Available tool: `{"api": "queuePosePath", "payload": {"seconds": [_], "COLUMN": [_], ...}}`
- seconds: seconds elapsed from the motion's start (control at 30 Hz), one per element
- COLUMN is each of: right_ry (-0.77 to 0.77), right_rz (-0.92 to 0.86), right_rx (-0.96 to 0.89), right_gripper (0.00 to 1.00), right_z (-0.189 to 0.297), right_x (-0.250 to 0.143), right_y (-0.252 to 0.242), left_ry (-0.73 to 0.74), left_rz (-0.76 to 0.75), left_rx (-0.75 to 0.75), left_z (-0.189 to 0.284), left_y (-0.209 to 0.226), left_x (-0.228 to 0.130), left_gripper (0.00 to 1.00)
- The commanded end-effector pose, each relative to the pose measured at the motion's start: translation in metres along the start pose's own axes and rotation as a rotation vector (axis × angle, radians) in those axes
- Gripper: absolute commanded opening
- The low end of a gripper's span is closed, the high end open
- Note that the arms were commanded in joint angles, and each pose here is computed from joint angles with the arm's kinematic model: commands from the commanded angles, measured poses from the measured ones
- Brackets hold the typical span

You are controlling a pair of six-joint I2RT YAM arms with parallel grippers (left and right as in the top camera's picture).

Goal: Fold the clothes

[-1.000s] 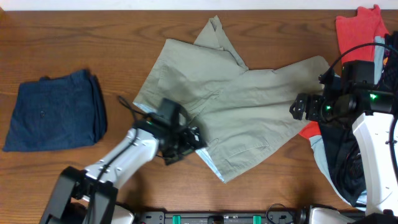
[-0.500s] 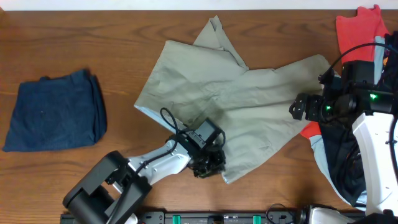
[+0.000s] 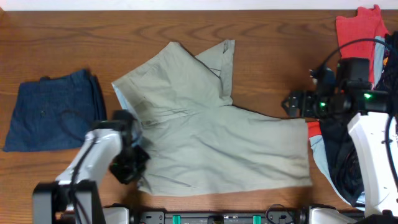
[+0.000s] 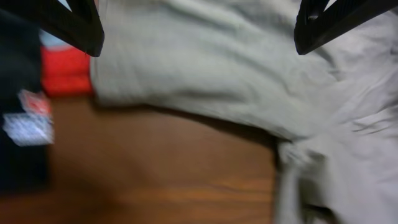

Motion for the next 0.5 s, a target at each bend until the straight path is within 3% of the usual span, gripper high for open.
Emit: {"api": "queuePosePath", "payload": {"seconds": [0.0, 0.17, 0.33, 0.47], "right_ry": [0.024, 0.008, -0.088, -0.184], "right_rz": [0.114, 0.171, 0.215, 0.228], "right_rx": [0.101, 0.089, 0.149, 0.115], "right_gripper": [0.96, 0.96, 0.86, 0.84], "right_z": [-0.015, -0.058, -0.114, -0.156], "right_x": [-0.002, 0.008, 0.034, 0.054], "right_y": [0.036, 0.068, 0.105, 0.111], "left_ry": [-0.035, -0.040, -0.043, -0.043], "left_rz": [-0.012, -0.010, -0.032, -0.036], "left_rx": [-0.087, -0.126, -0.122, -0.120], "left_z": [0.009, 0.010, 0.009, 0.009], "left_y": [0.005, 0.001, -0.002, -0.003], "left_x": [0.014, 0.018, 0.016, 0.016], "left_gripper": [0.06, 0.06, 0.06, 0.06]}}
Point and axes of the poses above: each gripper's point midway between its finger pads, its own z axis back along the fingers, its own y axis along the line the jaws close on, x = y × z, the point moved 2 cm from there along z, back along the fingers, and after that the axes turned 6 degrees about -z, right-handed, at the moved point
